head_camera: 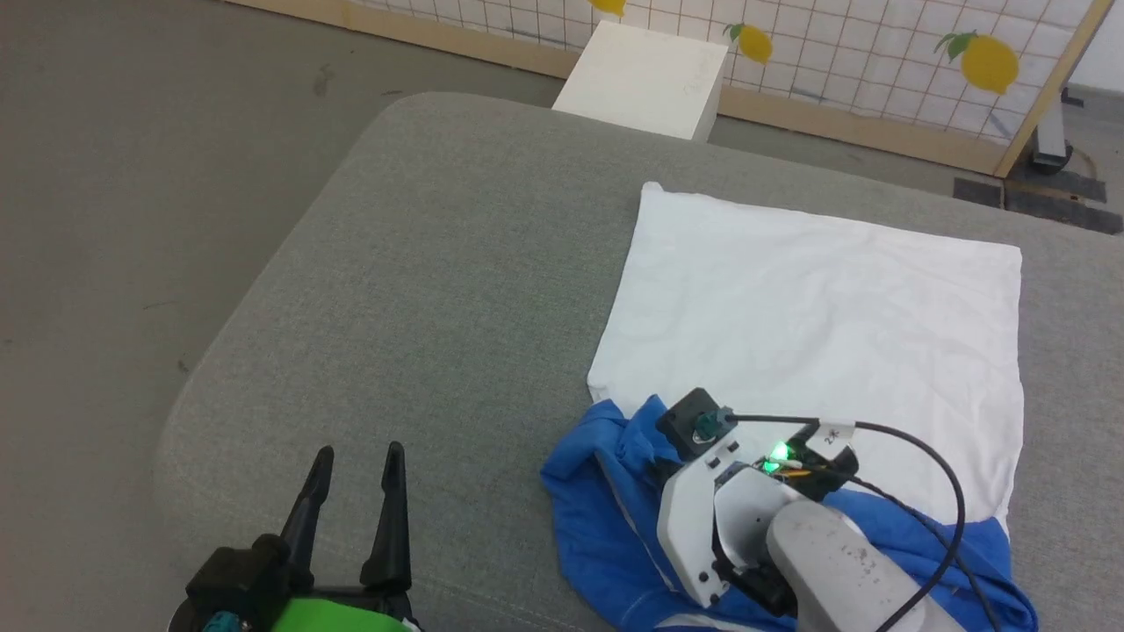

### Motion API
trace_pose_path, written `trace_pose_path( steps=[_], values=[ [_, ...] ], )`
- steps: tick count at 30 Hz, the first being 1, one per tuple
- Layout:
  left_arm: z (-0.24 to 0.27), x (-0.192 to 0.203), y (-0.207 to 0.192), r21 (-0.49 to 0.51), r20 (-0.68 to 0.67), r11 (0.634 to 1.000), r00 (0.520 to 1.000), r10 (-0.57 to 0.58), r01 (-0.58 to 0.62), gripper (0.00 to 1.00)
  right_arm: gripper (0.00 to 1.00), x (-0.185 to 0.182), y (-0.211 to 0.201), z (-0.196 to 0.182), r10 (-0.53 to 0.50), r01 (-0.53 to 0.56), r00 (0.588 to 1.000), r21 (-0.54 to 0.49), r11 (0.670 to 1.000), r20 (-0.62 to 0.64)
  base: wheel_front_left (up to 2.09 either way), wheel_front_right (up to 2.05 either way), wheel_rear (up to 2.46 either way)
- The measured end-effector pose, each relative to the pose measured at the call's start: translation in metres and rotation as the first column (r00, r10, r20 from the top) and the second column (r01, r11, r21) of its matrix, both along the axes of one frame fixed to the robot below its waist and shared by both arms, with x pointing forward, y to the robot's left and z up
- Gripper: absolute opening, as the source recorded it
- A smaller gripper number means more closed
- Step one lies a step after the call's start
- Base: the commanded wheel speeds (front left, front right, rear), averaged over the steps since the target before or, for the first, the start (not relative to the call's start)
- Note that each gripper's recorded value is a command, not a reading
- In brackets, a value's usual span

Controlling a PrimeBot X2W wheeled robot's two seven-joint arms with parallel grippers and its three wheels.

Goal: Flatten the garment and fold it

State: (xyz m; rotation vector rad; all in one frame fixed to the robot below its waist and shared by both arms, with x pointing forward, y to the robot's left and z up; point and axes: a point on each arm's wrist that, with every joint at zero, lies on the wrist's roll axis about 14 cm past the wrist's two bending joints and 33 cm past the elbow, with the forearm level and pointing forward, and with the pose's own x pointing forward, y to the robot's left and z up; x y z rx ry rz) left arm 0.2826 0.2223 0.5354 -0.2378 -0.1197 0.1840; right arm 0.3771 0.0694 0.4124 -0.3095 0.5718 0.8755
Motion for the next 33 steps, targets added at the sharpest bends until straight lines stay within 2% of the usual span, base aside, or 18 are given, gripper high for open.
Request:
trace_pose_path(
  steps=[1, 2, 3, 7, 12, 15, 17, 19, 23, 26, 28, 33],
  values=[
    [-0.001, 0.001, 0.0, 0.0, -0.003, 1.0, 1.0, 0.0, 0.0, 1.0, 0.59, -0.002, 0.001, -0.003, 0.006, -0.006, 1.0, -0.002, 1.0, -0.004, 0.0, 0.0, 0.0],
    [-0.001, 0.001, 0.0, 0.0, -0.004, 1.0, 1.0, -0.001, 0.001, 1.0, 0.95, -0.003, 0.002, -0.004, 0.01, -0.01, 1.0, 0.001, 1.0, -0.007, 0.0, 0.0, 0.0],
    [-0.002, 0.002, -0.001, 0.0, -0.006, 1.0, 1.0, -0.004, 0.004, 1.0, 1.0, -0.005, 0.004, -0.004, 0.013, -0.012, 1.0, 0.008, 1.0, -0.011, 0.0, 0.0, 0.0],
    [-0.001, 0.006, -0.005, 0.0, -0.002, 1.0, 1.0, -0.024, 0.024, 1.0, 1.0, -0.001, 0.012, 0.013, 0.004, -0.004, 1.0, 0.073, 0.997, 0.0, 0.0, 0.0, 0.0],
    [0.003, 0.012, -0.013, 0.004, 0.011, 0.998, 0.998, -0.058, 0.057, 1.0, 1.0, 0.02, 0.003, 0.047, -0.084, 0.073, 0.995, 0.198, 0.977, 0.047, 0.0, 0.0, 0.0],
    [0.006, 0.016, -0.018, 0.009, 0.02, 0.997, 0.997, -0.08, 0.08, 1.0, 1.0, 0.043, -0.02, 0.076, -0.187, 0.151, 0.977, 0.287, 0.946, 0.103, 0.0, 0.0, 0.0],
    [0.008, 0.02, -0.022, 0.015, 0.024, 0.995, 0.995, -0.099, 0.099, 1.0, 1.0, 0.058, -0.047, 0.097, -0.277, 0.211, 0.948, 0.342, 0.916, 0.156, 0.0, 0.0, 0.0],
    [0.009, 0.023, -0.026, 0.018, 0.03, 0.993, 0.993, -0.118, 0.117, 1.0, 1.0, 0.069, -0.078, 0.111, -0.365, 0.269, 0.908, 0.382, 0.884, 0.206, 0.0, 0.0, 0.0],
    [0.011, 0.03, -0.037, 0.019, 0.035, 0.987, 0.987, -0.158, 0.158, 1.0, 1.0, 0.072, -0.143, 0.131, -0.538, 0.384, 0.797, 0.457, 0.802, 0.274, 0.0, 0.0, 0.0],
    [0.012, 0.035, -0.044, 0.019, 0.042, 0.983, 0.982, -0.183, 0.183, 1.0, 1.0, 0.064, -0.188, 0.139, -0.642, 0.457, 0.697, 0.492, 0.741, 0.319, 0.0, 0.0, 0.0],
    [0.013, 0.039, -0.049, 0.019, 0.05, 0.98, 0.979, -0.198, 0.198, 1.0, 1.0, 0.054, -0.22, 0.145, -0.706, 0.504, 0.616, 0.514, 0.694, 0.349, 0.0, 0.0, 0.0],
    [0.018, 0.045, -0.059, 0.051, 0.079, 0.972, 0.969, -0.233, 0.23, 1.0, 1.0, 0.02, -0.281, 0.146, -0.791, 0.59, 0.453, 0.528, 0.611, 0.41, 0.0, 0.0, 0.0]
  ],
)
